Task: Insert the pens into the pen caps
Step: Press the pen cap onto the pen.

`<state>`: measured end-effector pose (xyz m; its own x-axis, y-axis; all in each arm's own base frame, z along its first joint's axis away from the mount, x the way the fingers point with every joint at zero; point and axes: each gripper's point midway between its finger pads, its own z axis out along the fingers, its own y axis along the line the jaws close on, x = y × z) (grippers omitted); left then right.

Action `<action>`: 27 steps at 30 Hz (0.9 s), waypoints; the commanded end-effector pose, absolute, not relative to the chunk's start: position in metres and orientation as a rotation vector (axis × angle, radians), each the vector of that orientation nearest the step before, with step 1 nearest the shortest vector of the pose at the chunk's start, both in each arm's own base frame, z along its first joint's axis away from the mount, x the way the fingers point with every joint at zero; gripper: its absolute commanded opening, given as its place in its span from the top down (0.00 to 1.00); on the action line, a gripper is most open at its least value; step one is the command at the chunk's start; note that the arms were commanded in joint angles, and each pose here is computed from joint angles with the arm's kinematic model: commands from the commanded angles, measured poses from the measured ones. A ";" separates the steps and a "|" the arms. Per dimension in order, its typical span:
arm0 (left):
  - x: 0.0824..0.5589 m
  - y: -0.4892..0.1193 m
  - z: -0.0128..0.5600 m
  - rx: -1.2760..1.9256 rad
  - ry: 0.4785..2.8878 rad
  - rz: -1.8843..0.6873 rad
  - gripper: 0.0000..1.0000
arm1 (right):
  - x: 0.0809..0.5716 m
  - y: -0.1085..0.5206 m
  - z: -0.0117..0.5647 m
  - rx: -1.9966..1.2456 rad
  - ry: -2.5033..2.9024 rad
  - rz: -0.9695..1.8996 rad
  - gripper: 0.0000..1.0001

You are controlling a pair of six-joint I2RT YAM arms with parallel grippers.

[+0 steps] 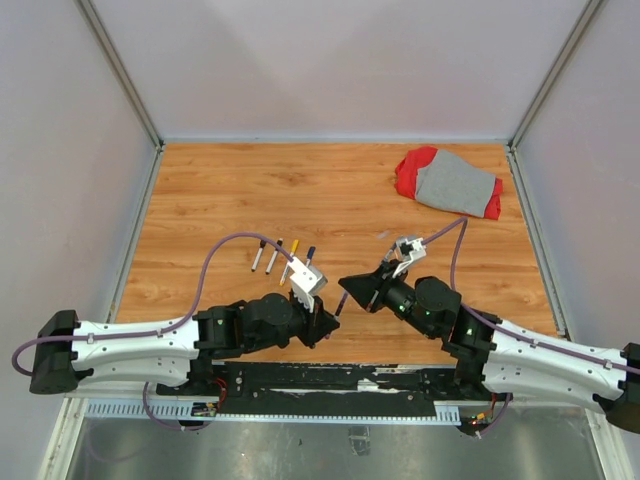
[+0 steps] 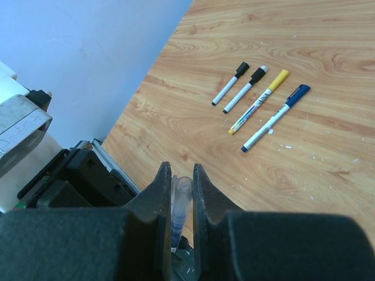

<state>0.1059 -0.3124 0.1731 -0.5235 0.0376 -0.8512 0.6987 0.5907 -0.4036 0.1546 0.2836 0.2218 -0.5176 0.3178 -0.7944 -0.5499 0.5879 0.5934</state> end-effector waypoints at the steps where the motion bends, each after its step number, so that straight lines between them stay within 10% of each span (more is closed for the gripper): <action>1: 0.136 -0.319 0.338 0.216 1.498 -1.241 1.00 | 0.096 0.266 0.094 -0.463 2.214 0.929 1.00; 27: 0.136 -0.329 0.338 0.235 1.503 -1.244 0.99 | 0.089 0.266 0.087 -0.476 2.157 0.846 0.99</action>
